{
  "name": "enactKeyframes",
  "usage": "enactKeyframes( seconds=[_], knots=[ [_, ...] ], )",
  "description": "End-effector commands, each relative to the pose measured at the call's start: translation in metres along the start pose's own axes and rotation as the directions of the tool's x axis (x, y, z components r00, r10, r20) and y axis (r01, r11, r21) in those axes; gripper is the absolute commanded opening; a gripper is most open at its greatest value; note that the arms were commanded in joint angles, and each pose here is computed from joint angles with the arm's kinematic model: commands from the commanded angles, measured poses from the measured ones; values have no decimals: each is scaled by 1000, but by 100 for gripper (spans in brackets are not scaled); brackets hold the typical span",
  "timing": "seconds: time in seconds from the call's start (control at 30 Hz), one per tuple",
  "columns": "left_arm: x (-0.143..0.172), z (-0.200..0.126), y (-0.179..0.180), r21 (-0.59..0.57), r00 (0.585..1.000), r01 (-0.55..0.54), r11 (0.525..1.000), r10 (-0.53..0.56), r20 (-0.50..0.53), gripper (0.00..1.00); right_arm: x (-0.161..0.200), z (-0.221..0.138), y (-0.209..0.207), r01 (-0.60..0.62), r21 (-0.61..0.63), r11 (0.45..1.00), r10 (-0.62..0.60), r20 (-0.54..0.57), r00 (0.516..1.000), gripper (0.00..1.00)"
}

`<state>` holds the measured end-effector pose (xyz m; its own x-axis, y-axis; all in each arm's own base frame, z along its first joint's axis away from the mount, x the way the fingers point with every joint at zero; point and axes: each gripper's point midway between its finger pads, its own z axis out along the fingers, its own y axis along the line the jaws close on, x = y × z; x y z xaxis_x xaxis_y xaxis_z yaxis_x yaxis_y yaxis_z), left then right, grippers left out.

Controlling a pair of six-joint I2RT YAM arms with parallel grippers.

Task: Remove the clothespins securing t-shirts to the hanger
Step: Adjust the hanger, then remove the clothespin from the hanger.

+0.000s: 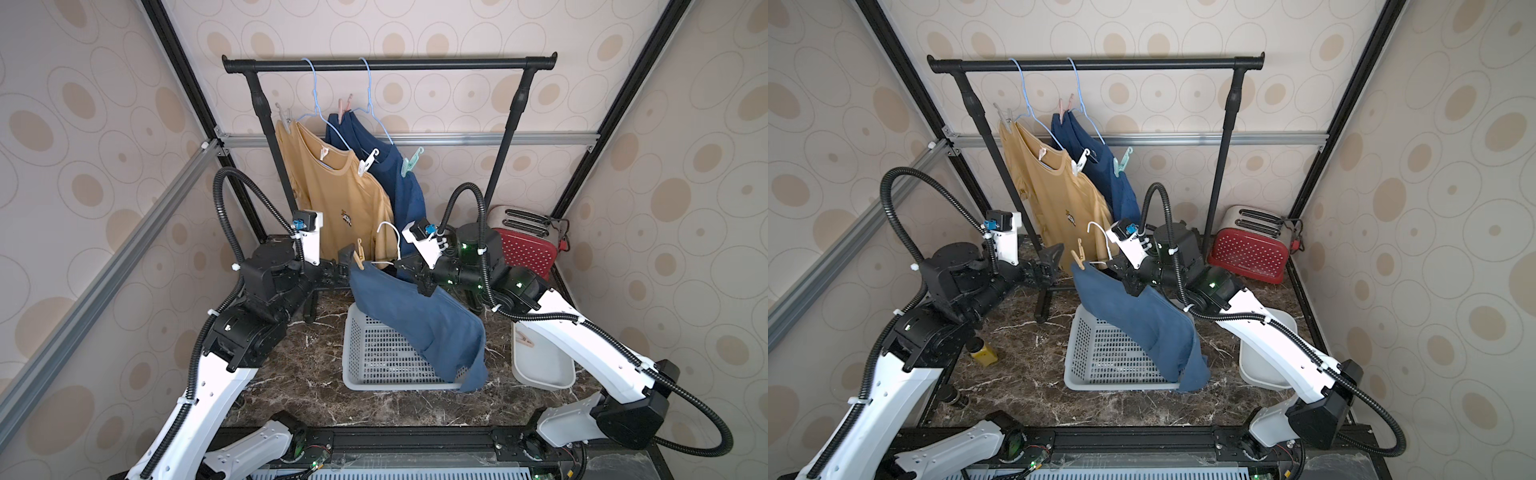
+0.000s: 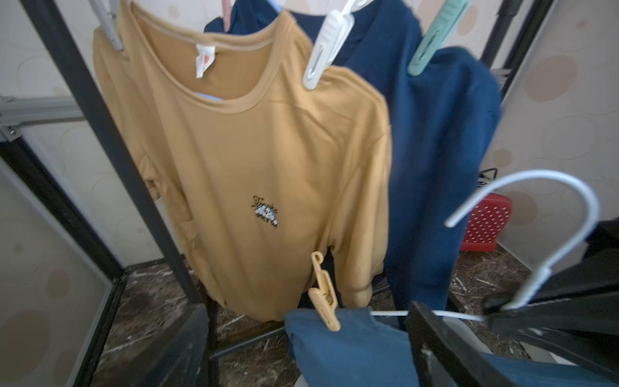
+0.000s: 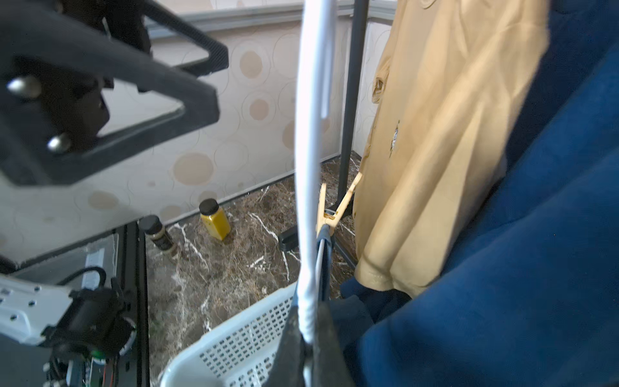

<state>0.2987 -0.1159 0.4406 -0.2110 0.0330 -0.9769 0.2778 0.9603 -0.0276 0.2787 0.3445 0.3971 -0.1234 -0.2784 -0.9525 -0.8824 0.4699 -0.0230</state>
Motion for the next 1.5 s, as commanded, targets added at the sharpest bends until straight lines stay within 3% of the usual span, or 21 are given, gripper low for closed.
enactKeyframes(
  seconds=[0.0, 0.17, 0.3, 0.4, 0.67, 0.77, 0.87, 0.93, 1.0, 1.07, 1.17, 1.23, 1.33, 1.43, 1.47],
  knots=[
    [23, 3, 9, 2, 984, 46, 999, -45, -173, 94, -10, -17, 14, 210, -56, 976, -209, 23, 978, 0],
    [42, 16, 15, 32, 915, 245, 969, -220, -337, 92, -6, -25, 19, 445, -36, 895, -444, 26, 896, 0],
    [57, 35, 4, 56, 808, 480, 875, -417, -417, 88, 2, -26, 27, 594, 6, 805, -594, -4, 805, 0],
    [62, 44, -6, 77, 745, 595, 800, -513, -427, 87, 13, -23, 29, 664, 50, 746, -663, -32, 748, 0],
    [64, 51, -14, 90, 639, 738, 669, -651, -410, 86, 19, -12, 32, 729, 192, 657, -735, -53, 676, 0],
    [68, 49, -12, 76, 624, 753, 654, -672, -399, 86, 21, -5, 36, 756, 222, 616, -764, -67, 642, 0],
    [67, 48, -11, 81, 630, 751, 655, -675, -385, 87, 21, -3, 38, 743, 235, 626, -755, -54, 653, 0],
    [66, 44, -8, 89, 687, 695, 713, -623, -373, 86, 19, -5, 41, 734, 228, 639, -749, -29, 661, 0],
    [59, 36, 0, 105, 789, 580, 808, -524, -321, 87, 17, -8, 44, 726, 221, 651, -742, -15, 670, 0],
    [47, 26, 11, 119, 894, 425, 897, -396, -207, 88, 19, -11, 47, 741, 191, 644, -752, -21, 659, 0],
    [26, 9, 22, 121, 979, 204, 972, -204, -12, 88, 21, -16, 52, 744, 150, 651, -751, -12, 660, 0],
    [18, 0, 20, 132, 995, 44, 990, -55, 80, 87, 22, -20, 56, 747, 111, 656, -751, -9, 661, 0],
    [15, -9, 11, 153, 974, -172, 973, 145, 172, 87, 25, -28, 61, 741, 26, 671, -741, -16, 672, 0],
    [22, -13, -4, 206, 930, -344, 916, 302, 211, 89, 26, -35, 65, 751, -35, 659, -752, -22, 659, 0],
    [26, -16, -16, 262, 904, -411, 873, 353, 241, 90, 27, -37, 66, 757, -53, 651, -759, -25, 651, 0]
  ],
)
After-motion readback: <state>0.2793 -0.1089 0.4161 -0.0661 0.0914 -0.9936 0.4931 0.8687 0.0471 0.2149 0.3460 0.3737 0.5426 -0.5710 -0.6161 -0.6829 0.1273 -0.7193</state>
